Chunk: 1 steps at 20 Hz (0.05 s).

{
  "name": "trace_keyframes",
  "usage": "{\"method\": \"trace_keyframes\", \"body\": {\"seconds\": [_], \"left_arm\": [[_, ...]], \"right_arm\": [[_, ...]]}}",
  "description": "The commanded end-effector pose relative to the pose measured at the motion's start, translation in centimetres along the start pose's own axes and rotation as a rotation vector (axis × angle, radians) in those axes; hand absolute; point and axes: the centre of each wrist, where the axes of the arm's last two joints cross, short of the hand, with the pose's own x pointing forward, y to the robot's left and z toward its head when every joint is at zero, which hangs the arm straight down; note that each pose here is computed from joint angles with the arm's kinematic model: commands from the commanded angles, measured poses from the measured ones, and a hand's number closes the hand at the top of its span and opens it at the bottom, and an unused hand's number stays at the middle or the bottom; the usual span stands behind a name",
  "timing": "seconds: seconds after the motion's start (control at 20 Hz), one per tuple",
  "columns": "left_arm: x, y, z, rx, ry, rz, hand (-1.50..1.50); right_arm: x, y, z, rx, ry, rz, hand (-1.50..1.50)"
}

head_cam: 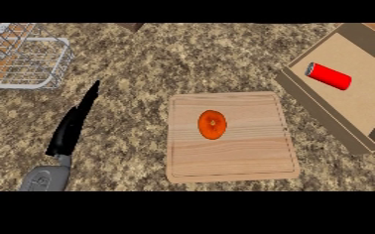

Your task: Pick the can from the cutting board and place it in the cardboard box

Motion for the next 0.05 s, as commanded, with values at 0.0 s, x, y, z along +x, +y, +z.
{"method": "trace_keyframes", "body": {"seconds": [0.0], "left_arm": [[0.87, 0.65, 1.06, 0.007, -0.003, 0.011, 0.00]], "right_arm": [[-2.83, -3.01, 0.95, 0.020, -0.001, 0.039, -1.50]]}}
